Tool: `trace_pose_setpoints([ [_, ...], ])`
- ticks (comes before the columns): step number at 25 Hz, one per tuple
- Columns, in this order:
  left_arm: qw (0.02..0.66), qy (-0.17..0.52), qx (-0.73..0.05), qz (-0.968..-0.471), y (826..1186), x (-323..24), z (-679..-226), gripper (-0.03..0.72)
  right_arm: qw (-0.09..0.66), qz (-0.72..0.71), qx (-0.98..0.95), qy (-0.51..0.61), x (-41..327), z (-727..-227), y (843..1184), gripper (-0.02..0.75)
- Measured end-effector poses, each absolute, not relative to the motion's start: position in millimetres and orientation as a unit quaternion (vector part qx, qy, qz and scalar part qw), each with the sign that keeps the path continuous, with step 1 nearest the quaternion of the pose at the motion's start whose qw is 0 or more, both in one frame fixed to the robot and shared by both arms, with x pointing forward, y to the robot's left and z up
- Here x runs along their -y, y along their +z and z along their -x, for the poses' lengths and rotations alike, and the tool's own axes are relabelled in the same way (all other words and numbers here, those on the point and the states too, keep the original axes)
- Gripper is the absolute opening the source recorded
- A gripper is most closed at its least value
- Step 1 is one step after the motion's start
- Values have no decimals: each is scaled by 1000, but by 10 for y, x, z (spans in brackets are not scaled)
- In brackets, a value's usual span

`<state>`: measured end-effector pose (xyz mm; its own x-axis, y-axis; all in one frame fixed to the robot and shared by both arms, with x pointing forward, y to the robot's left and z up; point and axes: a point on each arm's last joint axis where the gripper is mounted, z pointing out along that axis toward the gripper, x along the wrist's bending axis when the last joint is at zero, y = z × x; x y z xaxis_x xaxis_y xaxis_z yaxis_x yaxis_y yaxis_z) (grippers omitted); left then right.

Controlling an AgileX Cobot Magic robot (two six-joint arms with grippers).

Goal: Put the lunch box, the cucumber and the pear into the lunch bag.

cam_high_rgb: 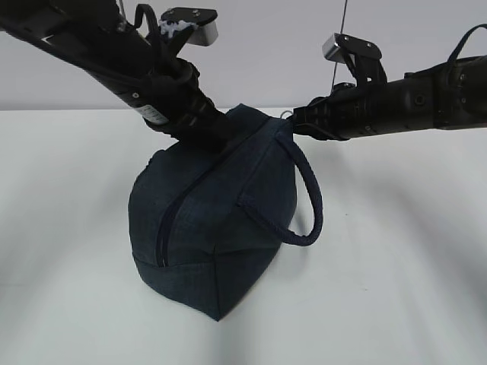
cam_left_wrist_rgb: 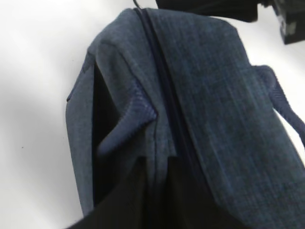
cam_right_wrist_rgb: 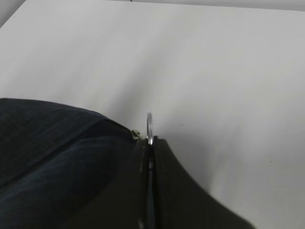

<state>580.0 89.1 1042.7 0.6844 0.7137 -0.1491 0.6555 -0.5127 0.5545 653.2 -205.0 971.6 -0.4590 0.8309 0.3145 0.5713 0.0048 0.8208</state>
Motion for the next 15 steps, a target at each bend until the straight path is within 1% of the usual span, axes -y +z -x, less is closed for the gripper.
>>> trace_pose_setpoints([
  [2, 297, 48, -395, -868, 10423, -890, -5801, 13, 131, -503, -697, 494, 2050, -6532, 9716, 0],
  [5, 294, 45, -394, -870, 10419, -892, -5793, 3, 131, -503, -696, 495, 2050, -6533, 9717, 0],
  [15, 294, 45, -382, -875, 10633, -955, -5664, 3, 136, -515, -685, 497, 2120, -6555, 9723, 0],
])
